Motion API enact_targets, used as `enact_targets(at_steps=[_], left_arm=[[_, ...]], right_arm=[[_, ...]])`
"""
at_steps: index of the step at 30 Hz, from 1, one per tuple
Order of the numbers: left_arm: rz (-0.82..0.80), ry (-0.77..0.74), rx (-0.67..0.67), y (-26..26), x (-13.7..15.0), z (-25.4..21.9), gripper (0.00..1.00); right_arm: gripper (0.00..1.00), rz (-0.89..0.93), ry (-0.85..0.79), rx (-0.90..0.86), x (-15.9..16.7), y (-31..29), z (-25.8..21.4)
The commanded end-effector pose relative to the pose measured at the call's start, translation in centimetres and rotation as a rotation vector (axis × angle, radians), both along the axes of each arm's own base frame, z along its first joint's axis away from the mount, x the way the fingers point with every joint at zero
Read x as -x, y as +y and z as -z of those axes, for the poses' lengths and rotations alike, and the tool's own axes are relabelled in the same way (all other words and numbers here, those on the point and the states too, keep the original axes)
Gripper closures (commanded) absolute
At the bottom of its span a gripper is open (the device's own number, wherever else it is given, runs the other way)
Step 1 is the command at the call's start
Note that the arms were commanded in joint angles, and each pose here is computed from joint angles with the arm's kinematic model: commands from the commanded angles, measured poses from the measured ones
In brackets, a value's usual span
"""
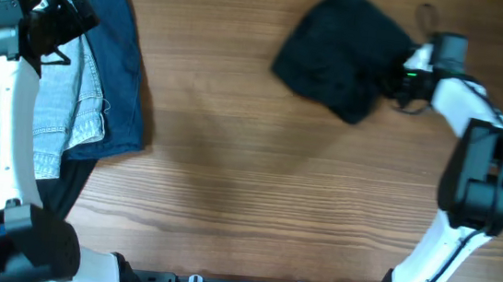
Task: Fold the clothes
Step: 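Drag the shorts with the right gripper to the far right corner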
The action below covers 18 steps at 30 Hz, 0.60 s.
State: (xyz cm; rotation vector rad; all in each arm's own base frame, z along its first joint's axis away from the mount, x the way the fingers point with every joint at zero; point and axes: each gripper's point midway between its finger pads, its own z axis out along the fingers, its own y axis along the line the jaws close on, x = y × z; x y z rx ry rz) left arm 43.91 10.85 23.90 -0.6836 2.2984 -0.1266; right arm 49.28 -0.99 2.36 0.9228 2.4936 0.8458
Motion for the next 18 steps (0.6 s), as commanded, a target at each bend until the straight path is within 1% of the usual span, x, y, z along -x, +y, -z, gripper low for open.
enact_targets(at_steps=[1, 3, 5, 7, 8, 11, 16, 17, 18], left_arm=[[0.027, 0.037, 0.052, -0.8, -0.8, 2.0, 0.0], [0.038, 0.038, 0.052, -1.2, -1.0, 2.2, 0.0], [0.062, 0.021, 0.047, -2.2, -1.6, 2.0, 0.0], [0.075, 0.011, 0.044, -2.7, -1.9, 1.8, 0.0], [0.093, 0.001, 0.041, -3.5, -2.3, 1.6, 0.0], [0.124, -0.011, 0.038, -4.9, -2.7, 1.4, 0.0], [0.155, -0.023, 0.035, -6.3, -3.1, 1.3, 0.0], [0.16, -0.025, 0.035, -6.5, -3.2, 1.2, 0.0], [0.164, -0.024, 0.035, -6.7, -3.2, 1.2, 0.0]], right_arm=[[0.96, 0.15, -0.005, -0.005, 1.3, -8.0, -1.0], [0.96, 0.268, 0.02, -0.013, 3.2, -13.3, -0.8], [0.96, 0.437, 0.052, -0.022, 7.4, -21.1, -0.3], [0.96, 0.498, 0.057, -0.019, 9.2, -23.9, -0.2], [0.96, 0.573, 0.081, -0.011, 11.1, -26.3, 0.1], [0.96, 0.67, 0.096, -0.007, 13.7, -29.5, 0.2], [0.96, 0.691, 0.097, 0.005, 14.6, -30.6, 0.3], [0.94, 0.691, 0.098, 0.004, 14.6, -30.5, 0.3], [0.86, 0.691, 0.101, 0.0, 14.6, -30.4, 0.3]])
